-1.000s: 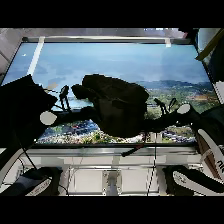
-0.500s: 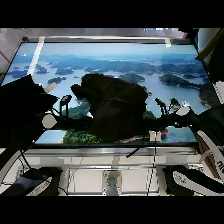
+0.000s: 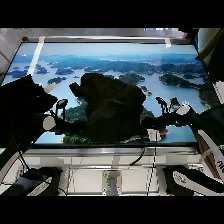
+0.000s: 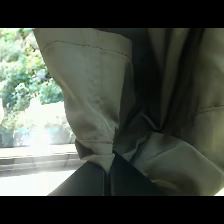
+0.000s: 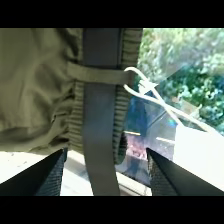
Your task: Fold the clothes and pants, and hang the long-sleeved shirts on hangers.
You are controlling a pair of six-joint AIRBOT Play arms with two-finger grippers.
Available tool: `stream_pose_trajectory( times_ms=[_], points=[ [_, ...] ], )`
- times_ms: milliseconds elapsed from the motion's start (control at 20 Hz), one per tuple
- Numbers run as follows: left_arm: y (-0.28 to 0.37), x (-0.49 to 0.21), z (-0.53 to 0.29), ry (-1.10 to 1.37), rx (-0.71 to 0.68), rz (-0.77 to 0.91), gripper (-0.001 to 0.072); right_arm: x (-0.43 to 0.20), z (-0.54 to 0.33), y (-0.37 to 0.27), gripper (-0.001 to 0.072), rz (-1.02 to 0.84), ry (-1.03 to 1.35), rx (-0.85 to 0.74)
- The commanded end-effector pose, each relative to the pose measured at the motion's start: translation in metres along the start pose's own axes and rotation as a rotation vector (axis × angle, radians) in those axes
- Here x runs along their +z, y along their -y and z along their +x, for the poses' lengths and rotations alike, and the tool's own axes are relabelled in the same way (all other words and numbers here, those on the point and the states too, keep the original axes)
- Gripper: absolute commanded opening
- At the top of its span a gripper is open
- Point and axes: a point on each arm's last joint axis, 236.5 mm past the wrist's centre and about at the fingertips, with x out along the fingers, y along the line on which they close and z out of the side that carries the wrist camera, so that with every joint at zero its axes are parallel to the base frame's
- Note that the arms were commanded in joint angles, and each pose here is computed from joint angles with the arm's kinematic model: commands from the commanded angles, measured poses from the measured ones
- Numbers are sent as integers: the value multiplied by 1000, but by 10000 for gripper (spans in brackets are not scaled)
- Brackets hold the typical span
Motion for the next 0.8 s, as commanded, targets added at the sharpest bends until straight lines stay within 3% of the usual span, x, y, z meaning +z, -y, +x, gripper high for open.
stream_pose_trajectory(
  times_ms=[0, 250, 500, 550, 600, 650, 750],
  points=[
    [-1, -1, 0, -4, 4, -6, 12, -1, 5, 0, 587, 43, -6, 14],
    [0, 1, 0, 5, 1, -6, 12, -17, 24, -15, 584, 111, -39, 129],
    [3, 11, 0, 45, -12, -5, 13, -21, 43, -31, 550, 38, -51, 115],
    [3, 11, 0, 45, -12, -5, 12, -18, 45, -33, 410, 29, -39, 109],
    [2, 12, 0, 50, -7, -2, 13, -16, 47, -35, 118, 29, -29, 112],
    [-1, 13, 0, 55, 4, 5, 13, -16, 46, -38, 28, 32, -29, 123],
    [-14, 19, -9, 77, 54, 30, 13, -15, 31, -51, 26, -15, -39, 148]
  ],
)
